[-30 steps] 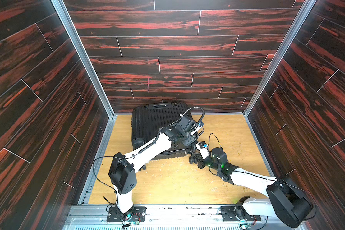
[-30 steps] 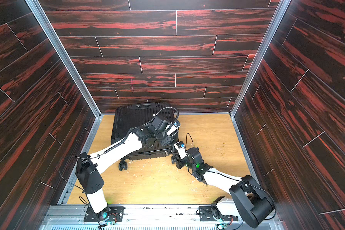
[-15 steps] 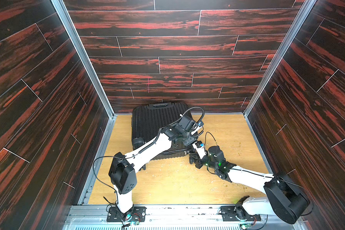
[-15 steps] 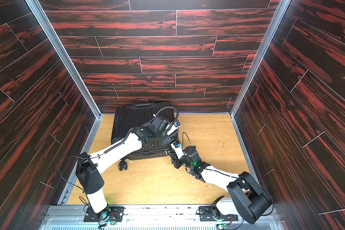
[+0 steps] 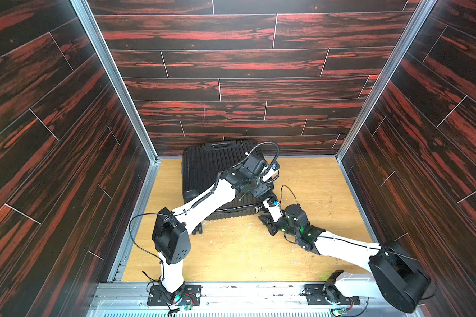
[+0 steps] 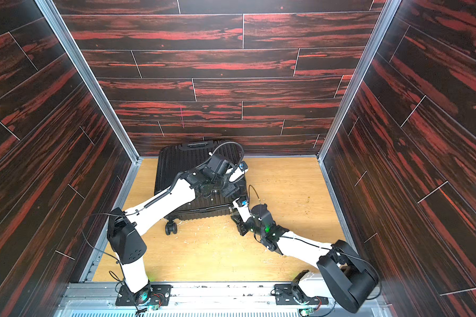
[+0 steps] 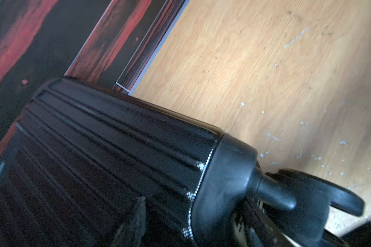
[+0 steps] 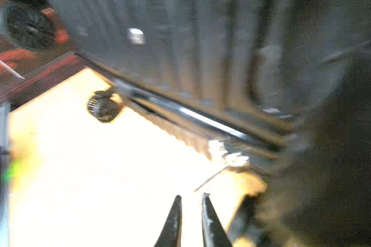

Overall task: Close the suitcase zippers
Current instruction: Zip the zipper on the suitcase, then reset both arms

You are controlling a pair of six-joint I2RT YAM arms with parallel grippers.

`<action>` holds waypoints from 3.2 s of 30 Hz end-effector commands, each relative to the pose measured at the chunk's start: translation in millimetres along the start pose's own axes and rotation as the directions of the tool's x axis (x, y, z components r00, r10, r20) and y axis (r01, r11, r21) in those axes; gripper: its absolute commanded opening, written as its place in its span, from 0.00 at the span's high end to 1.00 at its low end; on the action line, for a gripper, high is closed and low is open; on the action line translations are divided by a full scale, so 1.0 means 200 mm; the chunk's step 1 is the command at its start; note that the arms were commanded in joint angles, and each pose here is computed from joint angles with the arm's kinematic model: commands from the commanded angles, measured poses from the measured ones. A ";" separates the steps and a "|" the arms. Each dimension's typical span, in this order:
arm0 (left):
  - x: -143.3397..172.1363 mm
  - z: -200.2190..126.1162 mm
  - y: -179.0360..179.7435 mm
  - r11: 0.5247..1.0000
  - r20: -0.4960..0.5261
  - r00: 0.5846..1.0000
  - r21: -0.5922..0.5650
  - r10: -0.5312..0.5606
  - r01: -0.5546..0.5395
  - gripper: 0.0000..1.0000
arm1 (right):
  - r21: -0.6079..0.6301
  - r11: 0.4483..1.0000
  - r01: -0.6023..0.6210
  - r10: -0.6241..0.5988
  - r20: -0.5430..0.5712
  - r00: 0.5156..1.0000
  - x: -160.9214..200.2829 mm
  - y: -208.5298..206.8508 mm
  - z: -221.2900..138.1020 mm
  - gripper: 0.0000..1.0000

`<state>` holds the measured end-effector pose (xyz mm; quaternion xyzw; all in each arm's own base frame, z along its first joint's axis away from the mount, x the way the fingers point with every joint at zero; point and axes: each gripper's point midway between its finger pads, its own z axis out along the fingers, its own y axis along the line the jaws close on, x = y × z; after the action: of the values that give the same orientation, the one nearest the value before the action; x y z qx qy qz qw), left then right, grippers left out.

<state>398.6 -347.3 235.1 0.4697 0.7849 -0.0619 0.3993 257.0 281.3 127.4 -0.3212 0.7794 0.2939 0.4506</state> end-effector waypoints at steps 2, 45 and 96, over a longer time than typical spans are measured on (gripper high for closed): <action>-0.19 -0.17 0.03 0.997 0.166 0.983 0.032 -0.078 0.074 0.28 | 0.055 0.998 0.015 -0.016 0.022 1.000 0.00 -0.03 -0.06 0.70; 1.61 -1.35 0.97 -0.059 0.487 0.556 -0.785 -0.674 0.616 0.28 | 0.781 0.589 -0.209 0.135 0.159 0.978 -0.03 -1.11 -0.71 0.55; 1.89 -0.51 0.90 0.268 0.506 0.619 -0.602 -0.601 0.752 0.00 | 0.733 0.618 -0.284 0.011 0.353 0.936 0.14 -1.44 -0.74 0.01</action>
<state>382.7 72.8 76.7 -0.1546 0.8225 0.0922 0.5395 387.4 -12.8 115.3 0.0161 0.7725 0.0125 0.6347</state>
